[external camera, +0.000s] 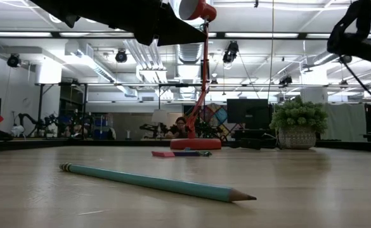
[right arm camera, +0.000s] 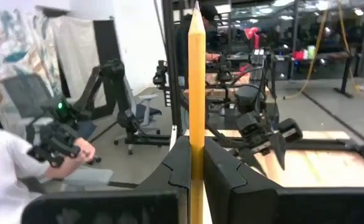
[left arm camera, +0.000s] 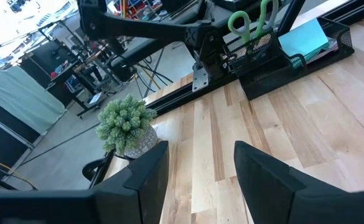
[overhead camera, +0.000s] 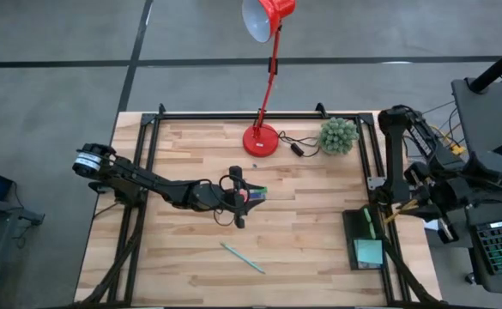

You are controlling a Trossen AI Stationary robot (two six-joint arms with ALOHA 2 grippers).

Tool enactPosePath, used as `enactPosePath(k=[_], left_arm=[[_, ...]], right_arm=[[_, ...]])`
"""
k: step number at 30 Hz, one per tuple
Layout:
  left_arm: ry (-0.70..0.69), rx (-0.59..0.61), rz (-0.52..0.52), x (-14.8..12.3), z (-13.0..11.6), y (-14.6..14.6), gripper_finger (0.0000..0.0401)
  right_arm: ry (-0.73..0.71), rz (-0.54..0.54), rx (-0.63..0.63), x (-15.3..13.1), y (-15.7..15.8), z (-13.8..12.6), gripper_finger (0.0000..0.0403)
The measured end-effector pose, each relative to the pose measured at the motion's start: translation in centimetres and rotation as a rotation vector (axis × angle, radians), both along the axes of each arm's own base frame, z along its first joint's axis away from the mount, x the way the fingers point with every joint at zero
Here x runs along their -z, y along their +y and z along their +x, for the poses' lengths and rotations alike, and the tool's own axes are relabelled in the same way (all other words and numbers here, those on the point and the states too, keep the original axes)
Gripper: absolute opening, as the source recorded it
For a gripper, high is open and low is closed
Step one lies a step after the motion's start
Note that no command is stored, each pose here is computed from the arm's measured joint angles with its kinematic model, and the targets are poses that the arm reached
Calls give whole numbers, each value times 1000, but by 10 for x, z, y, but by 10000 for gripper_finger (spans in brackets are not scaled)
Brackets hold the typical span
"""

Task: Pick and place office supplies into organizer
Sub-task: Put the yellow pencil into the black desk organizer

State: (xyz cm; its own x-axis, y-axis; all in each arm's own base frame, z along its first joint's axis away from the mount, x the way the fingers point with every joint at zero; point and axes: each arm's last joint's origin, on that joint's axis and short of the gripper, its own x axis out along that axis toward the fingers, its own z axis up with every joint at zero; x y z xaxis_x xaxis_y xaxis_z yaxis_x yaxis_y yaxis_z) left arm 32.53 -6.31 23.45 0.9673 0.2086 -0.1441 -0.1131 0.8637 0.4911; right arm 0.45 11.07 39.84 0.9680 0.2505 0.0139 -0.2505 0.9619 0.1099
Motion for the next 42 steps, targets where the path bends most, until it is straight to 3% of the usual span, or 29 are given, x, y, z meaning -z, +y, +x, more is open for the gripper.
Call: enactPosePath(k=[11,18,34,39,42], left_arm=[[0,0,0,0,0,0,167],[0,0,0,0,0,0,167],[3,0,1,1,0,0,167],[5,0,1,1,-1,0,167],[11,0,3,3,-1,0,167]], right_arm=[[-13,-50,224,12,60,32,13],[-5,14,341,14,48,51,13],[20,-66,709,37,30,98,13],[-12,-55,471,46,30,111,13],[65,-48,368,64,28,125,13]])
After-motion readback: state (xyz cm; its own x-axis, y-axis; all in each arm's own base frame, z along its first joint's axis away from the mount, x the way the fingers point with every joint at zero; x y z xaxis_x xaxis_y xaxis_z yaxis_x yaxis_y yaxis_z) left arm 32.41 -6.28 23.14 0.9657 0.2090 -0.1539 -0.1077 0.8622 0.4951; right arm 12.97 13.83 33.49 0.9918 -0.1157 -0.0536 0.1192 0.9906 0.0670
